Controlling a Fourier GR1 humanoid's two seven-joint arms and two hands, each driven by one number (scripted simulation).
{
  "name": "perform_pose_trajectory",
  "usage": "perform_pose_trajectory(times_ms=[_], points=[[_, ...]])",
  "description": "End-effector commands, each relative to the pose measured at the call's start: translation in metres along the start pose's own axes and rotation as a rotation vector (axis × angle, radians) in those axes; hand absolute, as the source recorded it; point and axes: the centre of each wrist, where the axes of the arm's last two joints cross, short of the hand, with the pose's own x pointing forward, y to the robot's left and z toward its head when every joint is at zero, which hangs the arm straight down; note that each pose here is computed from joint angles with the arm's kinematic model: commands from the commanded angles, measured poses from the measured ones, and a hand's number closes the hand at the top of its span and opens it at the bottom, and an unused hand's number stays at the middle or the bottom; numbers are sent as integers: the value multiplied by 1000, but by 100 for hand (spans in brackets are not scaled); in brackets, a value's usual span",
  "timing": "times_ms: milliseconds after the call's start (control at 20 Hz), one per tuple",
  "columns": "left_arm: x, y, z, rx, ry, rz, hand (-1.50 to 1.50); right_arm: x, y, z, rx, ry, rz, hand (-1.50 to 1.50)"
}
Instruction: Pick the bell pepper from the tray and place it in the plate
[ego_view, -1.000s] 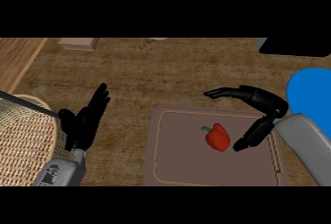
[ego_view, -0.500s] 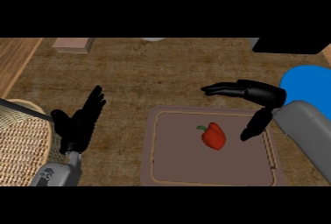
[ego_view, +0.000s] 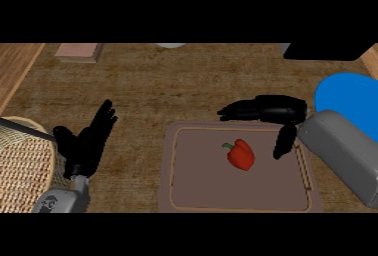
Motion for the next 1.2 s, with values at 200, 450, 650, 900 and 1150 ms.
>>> perform_pose_trajectory(times_ms=[200,450,650,900,1150], points=[[25,41,-19,51,-34,-109,0,1,13,-36,176,0,129,-150],[20,44,-8,79,-28,-129,0,1,9,-35,229,19,133,-150],[22,45,-14,68,-48,-123,0,11,11,-63,259,39,139,-150],[6,52,-9,70,-36,-118,0,13,15,-60,250,57,166,-150],[29,47,-12,72,-24,-104,0,-5,39,-56,253,60,182,-150]])
